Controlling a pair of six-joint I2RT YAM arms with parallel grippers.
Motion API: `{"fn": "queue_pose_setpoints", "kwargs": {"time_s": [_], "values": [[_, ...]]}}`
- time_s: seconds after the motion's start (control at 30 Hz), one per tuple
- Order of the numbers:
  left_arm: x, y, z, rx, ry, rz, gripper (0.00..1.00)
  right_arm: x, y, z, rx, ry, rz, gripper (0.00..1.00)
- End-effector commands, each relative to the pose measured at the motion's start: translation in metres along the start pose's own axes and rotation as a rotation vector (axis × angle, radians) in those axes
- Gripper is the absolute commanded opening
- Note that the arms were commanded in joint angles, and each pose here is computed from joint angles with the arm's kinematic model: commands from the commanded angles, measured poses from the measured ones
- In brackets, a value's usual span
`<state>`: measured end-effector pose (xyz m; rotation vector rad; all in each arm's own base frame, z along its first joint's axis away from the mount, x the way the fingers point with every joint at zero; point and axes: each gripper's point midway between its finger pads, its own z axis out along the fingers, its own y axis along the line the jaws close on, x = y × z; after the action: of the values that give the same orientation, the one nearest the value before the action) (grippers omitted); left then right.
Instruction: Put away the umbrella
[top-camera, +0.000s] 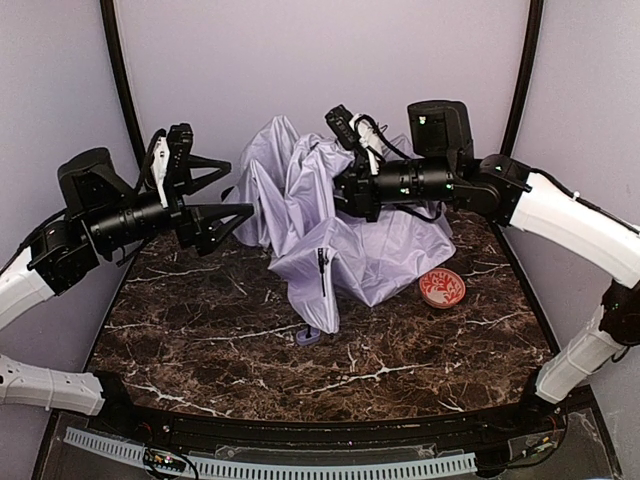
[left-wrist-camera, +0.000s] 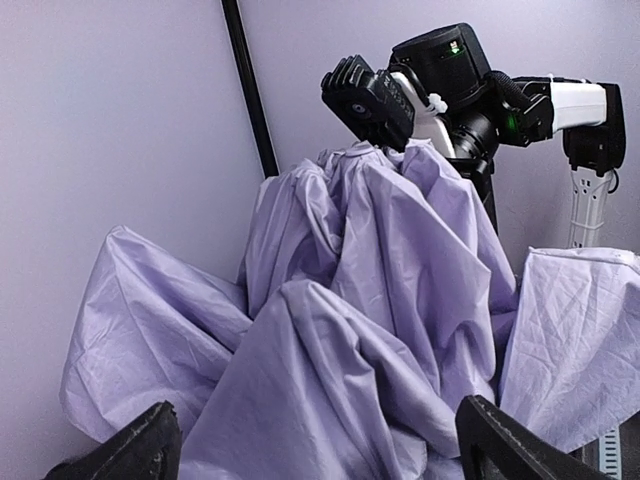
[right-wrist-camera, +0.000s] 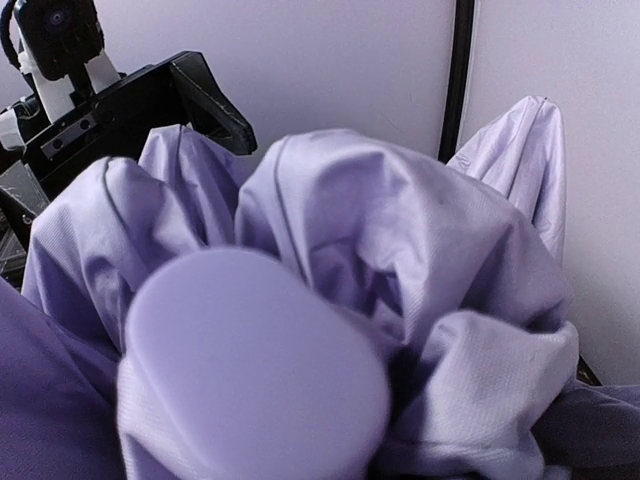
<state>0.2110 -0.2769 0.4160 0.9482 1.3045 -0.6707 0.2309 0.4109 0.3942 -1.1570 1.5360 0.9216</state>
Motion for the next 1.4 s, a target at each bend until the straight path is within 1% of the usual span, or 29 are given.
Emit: {"fn": "queue_pose_setpoints", "kwargs": {"time_s": [0.0,0.07,0.13,0.2,0.23,0.3,0.4,0.47,0.5,0.53,0.6,0.67,0.7,0.73,0.77,0.8,0.83,0.87,0.93,1.03,1.07,1.2,1.37], "values": [[0.016,0.018,-0.013,-0.105,0.082,-0.030,0.99,-0.020,0.007,-0.006,-0.045,-0.063,-0.078,0.24],[0.024,0.037,-0.011,-0.163,0.115,-0.073,0.99,-0.014,0.023,-0.007,-0.132,-0.054,-0.146,0.26],[0.031,0.052,-0.002,-0.167,0.147,-0.098,0.99,-0.004,0.040,-0.008,-0.236,-0.033,-0.215,0.32],[0.030,0.061,0.009,-0.143,0.145,-0.117,0.99,0.006,0.049,-0.011,-0.301,0.005,-0.260,0.34],[0.027,0.058,0.016,-0.106,0.134,-0.116,0.99,0.010,0.051,-0.011,-0.316,0.022,-0.278,0.34],[0.024,0.041,0.027,0.020,0.099,-0.094,0.99,0.014,0.051,-0.011,-0.327,0.045,-0.298,0.35],[0.025,0.011,0.035,0.208,0.011,-0.061,0.98,0.015,0.055,-0.007,-0.369,0.049,-0.309,0.39],[0.024,-0.009,0.037,0.306,-0.046,-0.054,0.90,0.009,0.049,-0.001,-0.346,0.040,-0.302,0.44],[0.022,-0.021,0.037,0.359,-0.071,-0.050,0.87,0.000,0.042,0.002,-0.298,0.024,-0.295,0.44],[0.020,-0.029,0.037,0.386,-0.091,-0.044,0.83,0.002,0.031,0.014,-0.254,0.028,-0.270,0.46],[0.021,-0.043,0.041,0.410,-0.108,-0.038,0.72,-0.003,0.011,0.024,-0.155,0.012,-0.244,0.50],[0.024,-0.050,0.046,0.426,-0.096,-0.047,0.59,-0.008,-0.002,0.031,-0.094,0.006,-0.221,0.56],[0.025,-0.050,0.047,0.425,-0.093,-0.063,0.50,-0.011,-0.004,0.033,-0.088,0.001,-0.216,0.60],[0.025,-0.044,0.049,0.391,-0.088,-0.077,0.42,-0.012,-0.004,0.035,-0.093,0.002,-0.212,0.67],[0.025,-0.039,0.050,0.356,-0.087,-0.087,0.26,-0.013,-0.003,0.035,-0.101,0.002,-0.211,0.75],[0.025,-0.034,0.049,0.321,-0.091,-0.093,0.15,-0.014,-0.002,0.035,-0.107,0.006,-0.211,0.86],[0.025,-0.029,0.049,0.284,-0.093,-0.100,0.07,-0.014,-0.002,0.033,-0.108,0.014,-0.211,0.97],[0.027,-0.023,0.048,0.247,-0.090,-0.107,0.00,-0.016,-0.004,0.031,-0.098,0.022,-0.212,0.99],[0.033,-0.010,0.046,0.180,-0.080,-0.127,0.00,-0.019,-0.006,0.020,-0.082,0.031,-0.218,1.00],[0.046,0.008,0.040,0.124,-0.055,-0.166,0.00,-0.022,-0.010,-0.003,-0.067,0.040,-0.249,1.00],[0.054,0.015,0.036,0.101,-0.045,-0.173,0.00,-0.030,-0.008,-0.025,-0.069,0.029,-0.283,1.00],[0.060,0.009,0.031,0.126,-0.037,-0.150,0.00,-0.049,-0.007,-0.065,-0.034,-0.001,-0.339,1.00],[0.062,0.009,0.022,0.125,-0.054,-0.137,0.00,-0.079,-0.003,-0.119,-0.004,-0.107,-0.385,1.00]]}}
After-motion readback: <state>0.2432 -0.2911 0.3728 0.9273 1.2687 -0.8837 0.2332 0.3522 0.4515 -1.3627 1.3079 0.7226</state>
